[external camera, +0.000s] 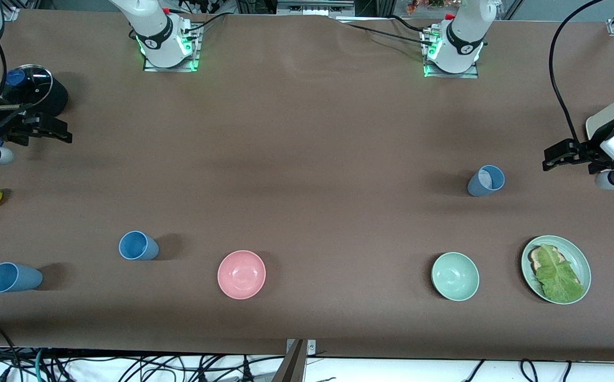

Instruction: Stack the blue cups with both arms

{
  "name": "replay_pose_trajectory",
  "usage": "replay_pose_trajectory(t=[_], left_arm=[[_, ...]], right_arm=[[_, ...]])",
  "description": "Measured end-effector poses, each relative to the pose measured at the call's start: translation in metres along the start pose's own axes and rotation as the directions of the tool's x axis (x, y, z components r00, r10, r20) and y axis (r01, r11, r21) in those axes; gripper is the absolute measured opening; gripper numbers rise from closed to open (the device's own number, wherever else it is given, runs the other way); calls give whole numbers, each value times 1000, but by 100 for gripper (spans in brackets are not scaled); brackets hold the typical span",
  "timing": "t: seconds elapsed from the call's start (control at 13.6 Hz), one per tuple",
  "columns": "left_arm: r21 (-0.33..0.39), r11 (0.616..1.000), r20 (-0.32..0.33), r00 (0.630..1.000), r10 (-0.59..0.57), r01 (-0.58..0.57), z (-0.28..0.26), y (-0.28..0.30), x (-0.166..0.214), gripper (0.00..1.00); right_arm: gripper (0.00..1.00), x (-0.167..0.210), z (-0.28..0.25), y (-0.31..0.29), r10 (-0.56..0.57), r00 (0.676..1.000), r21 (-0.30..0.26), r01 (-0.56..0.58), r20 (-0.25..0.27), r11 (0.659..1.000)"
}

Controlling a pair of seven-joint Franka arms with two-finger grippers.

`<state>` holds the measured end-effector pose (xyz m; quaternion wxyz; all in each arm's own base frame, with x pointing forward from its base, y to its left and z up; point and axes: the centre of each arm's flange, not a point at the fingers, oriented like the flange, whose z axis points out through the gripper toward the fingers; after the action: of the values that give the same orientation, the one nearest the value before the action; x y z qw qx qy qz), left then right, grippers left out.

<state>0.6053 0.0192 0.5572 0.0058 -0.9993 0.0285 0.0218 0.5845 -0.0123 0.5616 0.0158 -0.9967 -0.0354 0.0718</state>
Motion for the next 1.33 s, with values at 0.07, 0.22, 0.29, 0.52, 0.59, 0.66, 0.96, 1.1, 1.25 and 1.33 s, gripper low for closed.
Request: replay_pose_trajectory(t=[0.07, 0.22, 0.29, 0.52, 0.59, 0.66, 0.96, 1.1, 1.25, 1.33], left_arm=[[0, 1000, 0, 1000, -1, 1, 0, 0, 0, 100], [0, 1000, 0, 1000, -1, 1, 0, 0, 0, 100], [0, 1000, 0, 1000, -1, 1, 0, 0, 0, 100], [0, 1000, 0, 1000, -1, 1, 0, 0, 0, 100], [0, 1000, 0, 1000, -1, 1, 0, 0, 0, 100], [0, 1000, -2, 1000, -1, 1, -1, 0, 0, 100], [0, 1000, -5, 1000, -1, 1, -2, 0, 0, 100], [0, 1000, -5, 1000, -1, 1, -2, 0, 0, 100], [0, 1000, -5, 1000, -1, 1, -2, 0, 0, 100], [0, 1000, -5, 1000, -1, 1, -2, 0, 0, 100]], right_arm=[[100, 1, 2, 2, -10, 1000, -2, 10, 3, 1000], [100, 2, 3, 4, -44, 999, -10, 44, 1, 999], [100, 3, 1, 4, -56, 998, -12, 56, -5, 998], [100, 3, -2, 5, -68, 998, -15, 68, -14, 998], [100, 3, -2, 5, -70, 997, -15, 69, -15, 997], [100, 3, -2, 5, -70, 997, -15, 70, -15, 997], [100, 4, -3, 5, -71, 997, -16, 71, -20, 997], [100, 4, -3, 5, -71, 997, -21, 71, -20, 997], [100, 4, -3, 7, -73, 997, -40, 73, -17, 997], [100, 4, -3, 7, -74, 997, -46, 73, -16, 996]])
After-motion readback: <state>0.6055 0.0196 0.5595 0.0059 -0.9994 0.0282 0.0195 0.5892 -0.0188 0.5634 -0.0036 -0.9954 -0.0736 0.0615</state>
